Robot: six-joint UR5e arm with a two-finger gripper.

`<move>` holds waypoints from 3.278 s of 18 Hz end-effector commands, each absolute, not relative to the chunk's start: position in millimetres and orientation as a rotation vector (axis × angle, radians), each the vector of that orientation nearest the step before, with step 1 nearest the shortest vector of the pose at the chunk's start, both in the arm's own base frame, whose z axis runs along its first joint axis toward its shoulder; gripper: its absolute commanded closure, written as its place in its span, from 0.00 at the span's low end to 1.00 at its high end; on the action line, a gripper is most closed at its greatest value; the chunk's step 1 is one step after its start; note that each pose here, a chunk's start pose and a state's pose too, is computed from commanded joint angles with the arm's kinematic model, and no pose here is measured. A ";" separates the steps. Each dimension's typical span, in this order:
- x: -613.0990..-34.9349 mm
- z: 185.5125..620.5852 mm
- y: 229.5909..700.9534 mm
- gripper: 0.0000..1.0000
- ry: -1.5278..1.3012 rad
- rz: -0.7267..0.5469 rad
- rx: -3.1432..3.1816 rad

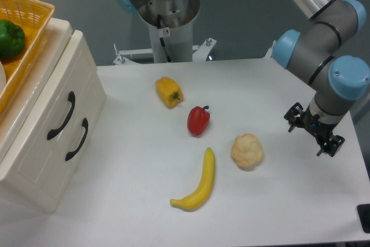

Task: Slide the top white drawer open
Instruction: 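Move the gripper across the table toward the cream cabinet's upper drawer handle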

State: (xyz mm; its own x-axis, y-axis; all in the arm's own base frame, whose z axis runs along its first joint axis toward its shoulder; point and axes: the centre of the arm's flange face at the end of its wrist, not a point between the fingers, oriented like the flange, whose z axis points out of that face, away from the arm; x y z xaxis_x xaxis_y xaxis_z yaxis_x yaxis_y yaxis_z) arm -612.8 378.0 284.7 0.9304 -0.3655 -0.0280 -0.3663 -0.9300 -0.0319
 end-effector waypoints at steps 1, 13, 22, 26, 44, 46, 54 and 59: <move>-612.8 284.7 378.0 0.00 0.578 0.034 -3.051; -582.2 321.6 374.5 0.00 0.578 0.099 -3.060; -547.0 344.3 357.0 0.00 0.414 0.123 -3.133; -527.0 350.2 348.4 0.00 0.411 0.124 -3.130; -401.1 376.6 415.6 0.00 0.310 0.087 -3.206; -390.8 378.2 428.7 0.00 0.113 0.039 -3.164; -330.1 385.4 484.9 0.00 -0.204 -0.180 -2.987; -297.1 387.9 507.0 0.00 -0.351 -0.255 -2.950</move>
State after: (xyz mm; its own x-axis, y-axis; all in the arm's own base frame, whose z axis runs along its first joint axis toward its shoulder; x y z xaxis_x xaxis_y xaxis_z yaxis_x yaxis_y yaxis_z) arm -297.1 507.0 387.9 0.9579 0.2180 0.1867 0.2451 -0.9597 -0.1371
